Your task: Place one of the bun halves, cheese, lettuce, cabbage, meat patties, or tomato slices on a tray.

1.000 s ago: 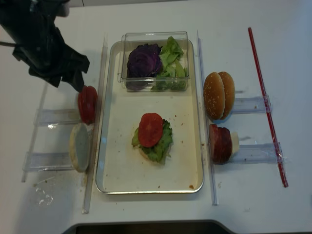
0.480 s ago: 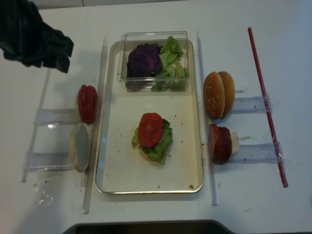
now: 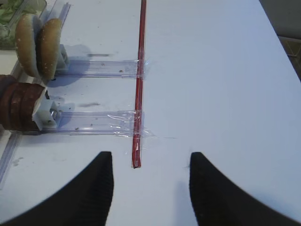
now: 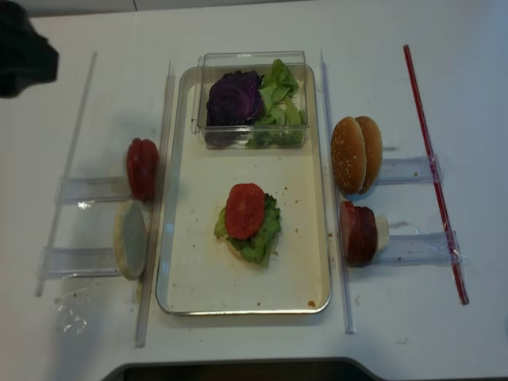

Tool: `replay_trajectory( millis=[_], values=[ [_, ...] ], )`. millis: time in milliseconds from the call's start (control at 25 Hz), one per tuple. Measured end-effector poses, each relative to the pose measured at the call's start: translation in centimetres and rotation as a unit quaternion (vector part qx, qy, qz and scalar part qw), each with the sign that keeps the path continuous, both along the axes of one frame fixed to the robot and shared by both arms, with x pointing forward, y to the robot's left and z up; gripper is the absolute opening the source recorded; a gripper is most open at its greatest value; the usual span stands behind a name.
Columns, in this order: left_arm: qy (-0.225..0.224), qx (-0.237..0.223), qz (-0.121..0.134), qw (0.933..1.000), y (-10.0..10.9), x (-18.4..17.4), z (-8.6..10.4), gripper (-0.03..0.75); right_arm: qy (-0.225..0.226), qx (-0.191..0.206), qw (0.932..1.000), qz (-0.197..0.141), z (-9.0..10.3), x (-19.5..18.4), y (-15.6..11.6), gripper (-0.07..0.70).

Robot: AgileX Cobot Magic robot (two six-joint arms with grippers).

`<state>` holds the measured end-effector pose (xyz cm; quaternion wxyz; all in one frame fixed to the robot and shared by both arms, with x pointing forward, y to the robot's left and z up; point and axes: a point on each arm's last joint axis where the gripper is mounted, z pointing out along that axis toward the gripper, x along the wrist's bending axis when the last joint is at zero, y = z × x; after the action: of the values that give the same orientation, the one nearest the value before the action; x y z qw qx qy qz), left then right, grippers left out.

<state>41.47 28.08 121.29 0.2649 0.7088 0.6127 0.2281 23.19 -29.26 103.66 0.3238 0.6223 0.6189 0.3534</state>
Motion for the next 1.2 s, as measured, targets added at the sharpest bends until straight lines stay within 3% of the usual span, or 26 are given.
replay_trajectory(
  millis=[200, 360, 720, 1200],
  values=[
    [-0.074, -0.008, 0.001, 0.9972, 0.5, -5.0, 2.3, 0.428, 0.0, 0.0, 1.0, 0.0, 0.0, 0.0, 0.0, 0.392],
    [-0.111, -0.012, 0.001, 0.9938, 0.9, -9.1, 2.1, 0.428, 0.0, -0.001, 1.0, 0.001, 0.0, 0.0, 0.0, 0.392],
    [-0.154, -0.027, 0.009, 0.9876, 1.7, -16.5, -2.1, 0.428, 0.0, -0.001, 1.0, 0.001, 0.0, 0.0, 0.0, 0.392],
    [-0.197, -0.034, 0.008, 0.9797, 2.2, -21.8, -8.8, 0.428, 0.0, -0.001, 1.0, 0.001, 0.0, 0.0, 0.0, 0.392]
  ],
)
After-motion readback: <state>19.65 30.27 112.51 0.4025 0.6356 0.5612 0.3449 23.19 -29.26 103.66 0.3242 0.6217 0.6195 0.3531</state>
